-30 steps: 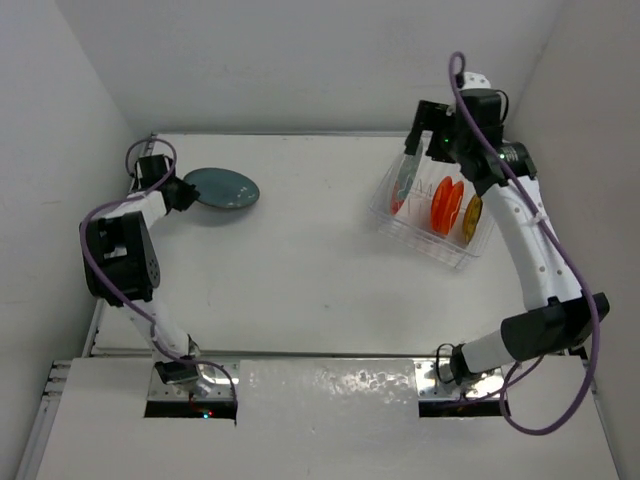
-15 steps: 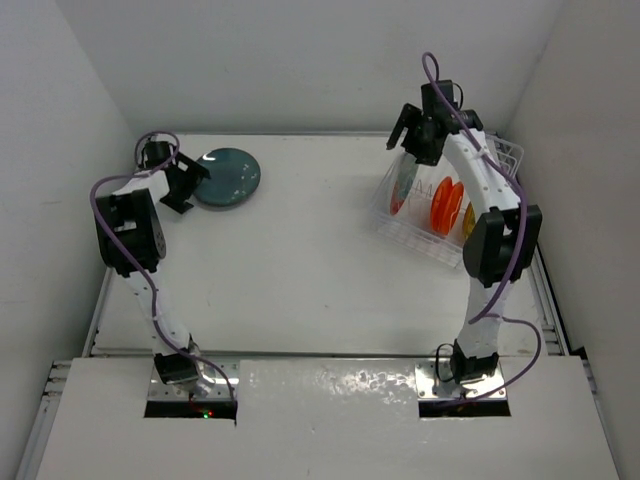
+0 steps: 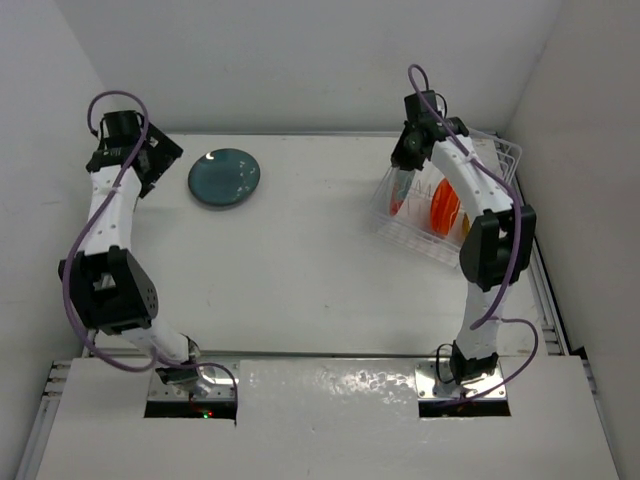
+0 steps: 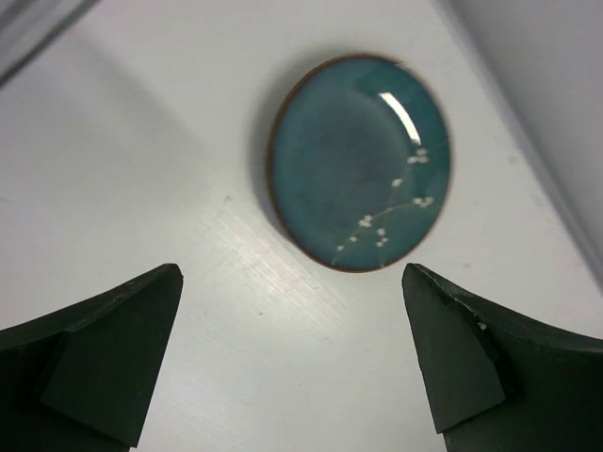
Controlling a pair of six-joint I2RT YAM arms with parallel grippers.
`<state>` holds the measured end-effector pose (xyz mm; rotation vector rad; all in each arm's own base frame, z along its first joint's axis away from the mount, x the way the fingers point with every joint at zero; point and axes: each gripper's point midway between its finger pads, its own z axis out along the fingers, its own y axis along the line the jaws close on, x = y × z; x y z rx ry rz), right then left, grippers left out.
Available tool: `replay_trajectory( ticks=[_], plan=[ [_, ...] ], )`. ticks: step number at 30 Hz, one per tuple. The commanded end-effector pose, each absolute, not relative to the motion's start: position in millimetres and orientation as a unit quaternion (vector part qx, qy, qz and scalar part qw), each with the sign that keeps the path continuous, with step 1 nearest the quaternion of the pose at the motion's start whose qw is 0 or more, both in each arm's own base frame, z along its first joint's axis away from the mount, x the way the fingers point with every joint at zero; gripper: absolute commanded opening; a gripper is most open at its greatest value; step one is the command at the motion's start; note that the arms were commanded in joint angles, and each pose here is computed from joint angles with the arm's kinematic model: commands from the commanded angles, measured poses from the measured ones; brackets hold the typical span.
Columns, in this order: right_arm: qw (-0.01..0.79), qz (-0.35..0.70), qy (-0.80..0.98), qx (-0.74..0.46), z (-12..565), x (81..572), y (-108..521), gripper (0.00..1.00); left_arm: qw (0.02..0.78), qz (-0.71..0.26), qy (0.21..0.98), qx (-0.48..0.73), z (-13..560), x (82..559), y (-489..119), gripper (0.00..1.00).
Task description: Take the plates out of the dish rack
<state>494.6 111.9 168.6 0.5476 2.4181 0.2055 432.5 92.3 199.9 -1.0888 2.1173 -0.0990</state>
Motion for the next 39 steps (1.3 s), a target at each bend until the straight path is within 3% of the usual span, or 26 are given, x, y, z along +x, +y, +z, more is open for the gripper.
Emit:
replay_trajectory(
  ticks=[1,7,13,17,18,21,24,28,33,39],
  plan=[
    [0.421,0.121,0.873,0.214,255,502,116,0.00,0.392,-0.042,0.829,-0.396,231,421,89,1.00],
    [0.486,0.165,0.837,0.188,332,497,121,0.00,0.440,-0.144,0.816,-0.347,285,423,54,1.00],
    [0.560,0.235,0.794,0.029,402,472,157,0.00,0.472,-0.273,0.783,-0.301,339,424,12,1.00],
    [0.558,0.271,0.752,-0.224,408,435,218,0.00,0.448,-0.377,0.766,-0.264,359,418,-40,1.00],
    [0.518,0.282,0.750,-0.300,397,407,250,0.00,0.431,-0.407,0.758,-0.272,360,417,-52,1.00],
    [0.470,0.199,0.723,-0.466,351,366,289,0.00,0.404,-0.459,0.749,-0.254,366,415,-85,1.00],
    [0.438,0.115,0.697,-0.556,317,340,314,0.00,0.389,-0.439,0.766,-0.265,365,414,-94,1.00],
    [0.431,-0.020,0.677,-0.596,296,341,335,0.00,0.334,-0.379,0.801,-0.322,329,400,-88,1.00],
    [0.516,-0.033,0.621,-0.589,320,325,385,0.00,0.283,-0.315,0.844,-0.330,280,377,-83,1.00],
    [0.522,-0.056,0.609,-0.594,318,323,410,0.00,0.287,-0.245,0.864,-0.334,257,364,-62,1.00]
  ],
)
